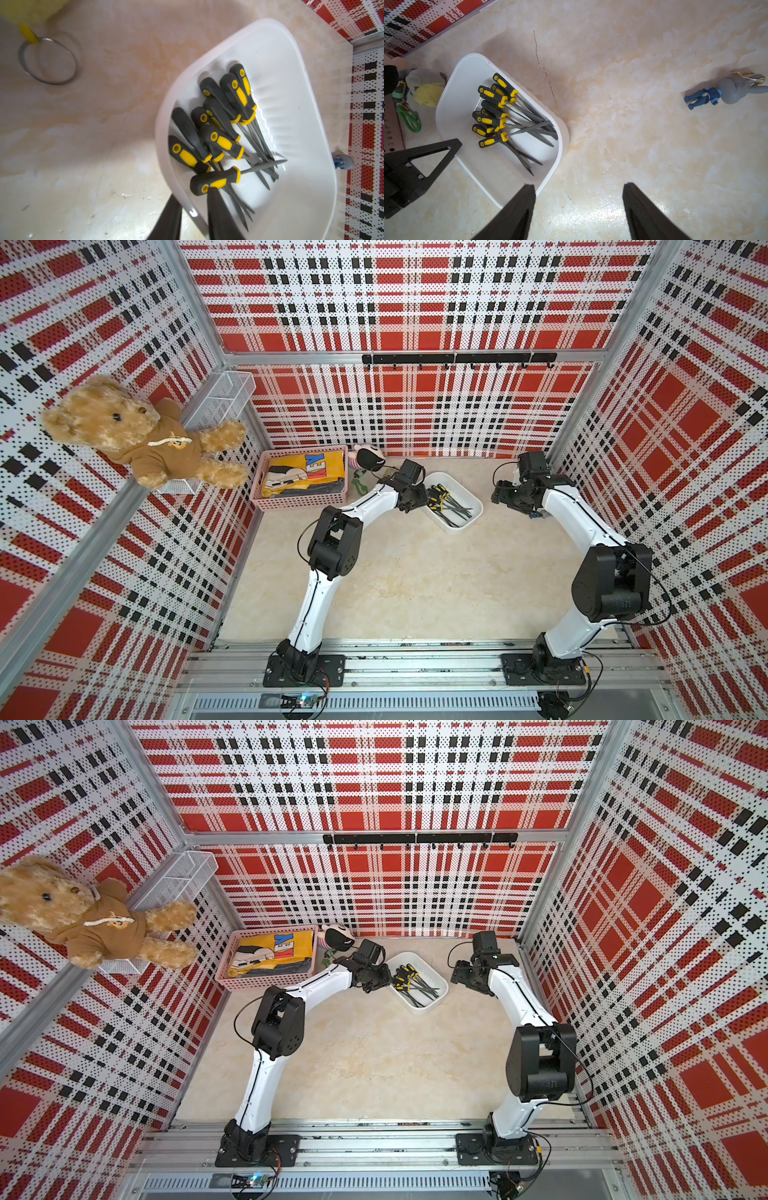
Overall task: Take the file tool out of the storage box
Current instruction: Move the storage box to the center of the board.
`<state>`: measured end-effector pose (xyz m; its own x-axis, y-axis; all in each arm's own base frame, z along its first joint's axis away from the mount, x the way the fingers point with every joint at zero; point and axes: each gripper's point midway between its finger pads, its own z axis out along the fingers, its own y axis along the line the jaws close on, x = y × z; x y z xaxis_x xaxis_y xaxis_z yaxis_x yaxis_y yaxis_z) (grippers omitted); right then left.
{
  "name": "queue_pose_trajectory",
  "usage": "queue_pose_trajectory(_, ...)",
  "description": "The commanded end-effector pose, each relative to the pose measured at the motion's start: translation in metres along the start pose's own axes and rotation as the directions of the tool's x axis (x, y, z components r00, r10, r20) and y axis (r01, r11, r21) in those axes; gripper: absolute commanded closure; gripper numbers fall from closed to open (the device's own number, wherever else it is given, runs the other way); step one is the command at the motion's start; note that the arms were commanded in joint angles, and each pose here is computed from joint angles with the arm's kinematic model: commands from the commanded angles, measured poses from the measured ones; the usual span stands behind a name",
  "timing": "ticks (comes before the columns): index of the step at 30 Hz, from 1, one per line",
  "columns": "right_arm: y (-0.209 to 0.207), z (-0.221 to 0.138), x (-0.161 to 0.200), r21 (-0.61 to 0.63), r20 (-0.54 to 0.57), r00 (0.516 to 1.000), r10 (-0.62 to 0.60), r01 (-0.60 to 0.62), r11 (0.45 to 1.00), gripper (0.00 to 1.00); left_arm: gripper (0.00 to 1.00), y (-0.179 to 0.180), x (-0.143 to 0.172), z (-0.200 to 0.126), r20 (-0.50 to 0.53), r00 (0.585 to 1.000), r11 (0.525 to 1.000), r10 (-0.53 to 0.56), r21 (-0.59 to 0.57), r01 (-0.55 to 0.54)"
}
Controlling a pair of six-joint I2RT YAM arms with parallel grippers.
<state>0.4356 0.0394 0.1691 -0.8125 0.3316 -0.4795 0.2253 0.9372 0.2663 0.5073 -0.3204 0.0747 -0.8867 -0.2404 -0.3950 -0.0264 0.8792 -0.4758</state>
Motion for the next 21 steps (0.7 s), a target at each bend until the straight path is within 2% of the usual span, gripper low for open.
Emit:
queue_pose_trajectory(1,0.001,-0.002,-0.007,-0.008,0.014,1.0,-0.006,0.006,1.0,0.26,0.84,0.025,0.009,0.009,-0.052,0.998,0.996,0.037,-0.08,-0.042)
queue_pose_trajectory(8,0.003,0.0,-0.008,-0.021,0.007,1.0,-0.003,0.003,1.0,0.26,0.87,0.044,0.001,-0.005,-0.042,0.996,0.986,0.073,-0.146,-0.079)
queue_pose_trajectory(11,0.006,0.0,-0.009,-0.031,0.006,1.0,-0.004,0.004,1.0,0.26,0.98,0.052,-0.003,-0.013,-0.037,0.995,0.979,0.095,-0.176,-0.1)
queue_pose_trajectory(14,0.01,0.002,-0.009,-0.056,0.002,1.0,0.006,-0.006,0.998,0.26,1.0,0.062,-0.004,-0.019,-0.048,0.991,0.968,0.125,-0.213,-0.132)
queue_pose_trajectory(21,0.023,0.006,-0.006,-0.091,0.002,1.0,0.011,-0.011,0.996,0.26,1.0,0.098,-0.003,-0.043,-0.092,0.975,0.924,0.201,-0.311,-0.22)
